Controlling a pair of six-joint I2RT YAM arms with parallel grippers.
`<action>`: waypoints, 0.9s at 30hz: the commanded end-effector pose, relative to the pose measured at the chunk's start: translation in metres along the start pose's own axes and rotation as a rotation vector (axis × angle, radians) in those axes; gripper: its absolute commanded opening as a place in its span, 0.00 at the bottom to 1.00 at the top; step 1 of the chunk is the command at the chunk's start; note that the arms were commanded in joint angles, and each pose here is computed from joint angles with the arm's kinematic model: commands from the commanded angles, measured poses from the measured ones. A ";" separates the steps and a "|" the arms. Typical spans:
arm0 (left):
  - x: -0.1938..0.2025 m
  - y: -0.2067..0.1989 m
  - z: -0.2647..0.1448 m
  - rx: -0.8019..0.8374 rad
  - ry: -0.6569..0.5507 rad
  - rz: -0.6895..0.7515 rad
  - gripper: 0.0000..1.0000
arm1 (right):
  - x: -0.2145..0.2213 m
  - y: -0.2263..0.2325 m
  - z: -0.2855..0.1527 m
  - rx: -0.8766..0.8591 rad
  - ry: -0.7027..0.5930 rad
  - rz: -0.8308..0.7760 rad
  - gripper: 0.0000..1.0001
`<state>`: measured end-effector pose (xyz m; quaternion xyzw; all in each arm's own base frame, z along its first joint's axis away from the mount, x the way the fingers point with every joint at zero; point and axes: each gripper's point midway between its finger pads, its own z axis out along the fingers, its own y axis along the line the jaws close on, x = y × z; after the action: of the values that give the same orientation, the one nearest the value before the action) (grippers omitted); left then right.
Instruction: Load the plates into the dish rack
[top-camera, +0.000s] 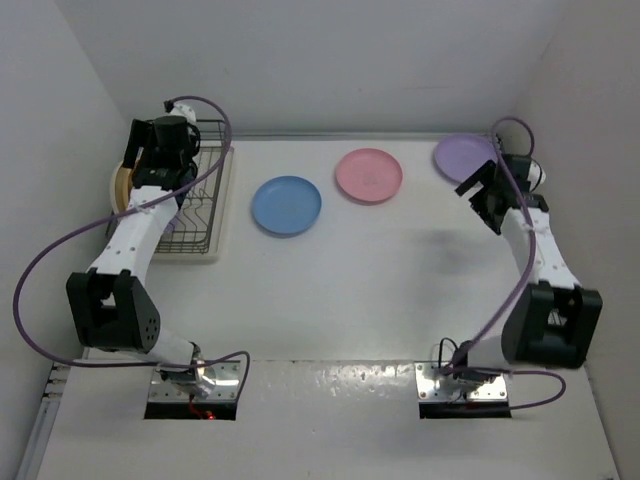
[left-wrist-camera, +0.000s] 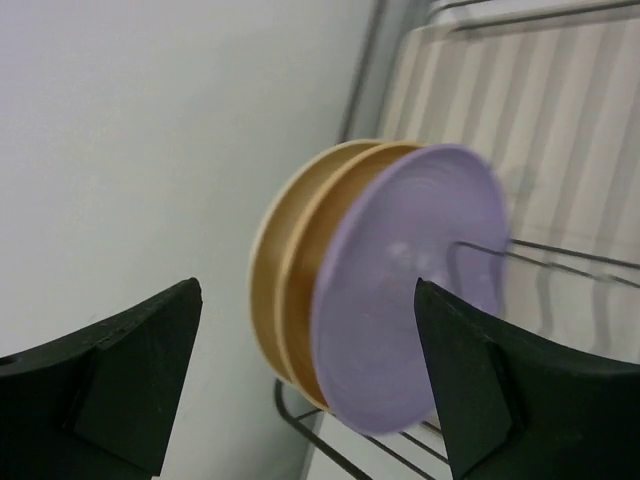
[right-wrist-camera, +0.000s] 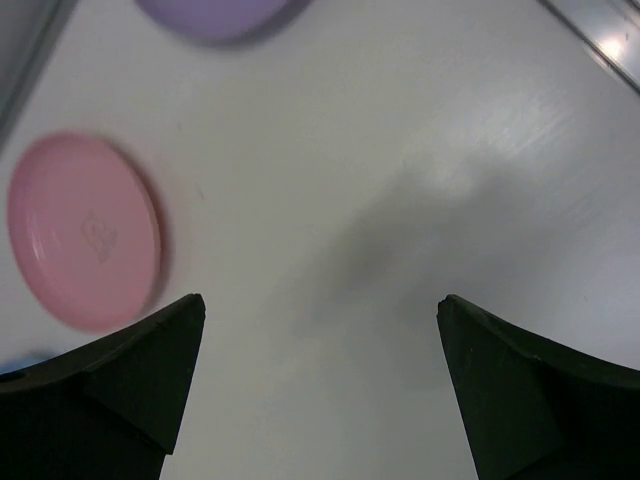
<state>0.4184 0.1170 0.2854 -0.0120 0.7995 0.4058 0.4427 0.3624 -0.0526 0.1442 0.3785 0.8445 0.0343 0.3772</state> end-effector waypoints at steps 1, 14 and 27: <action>-0.014 -0.025 -0.037 0.328 -0.048 -0.040 0.92 | -0.072 0.020 0.023 -0.013 -0.130 0.213 1.00; 0.012 -0.082 -0.105 0.723 0.048 0.118 0.92 | -0.111 -0.015 0.208 0.213 -0.172 0.407 0.88; -0.044 -0.112 -0.101 0.706 0.046 0.097 0.92 | -0.070 -0.031 0.296 0.272 -0.107 0.649 0.59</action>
<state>0.4165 -0.0334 0.2614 0.1780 0.9029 0.1169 0.3733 0.5820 -0.1969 0.0066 0.6264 0.6777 0.0245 0.3844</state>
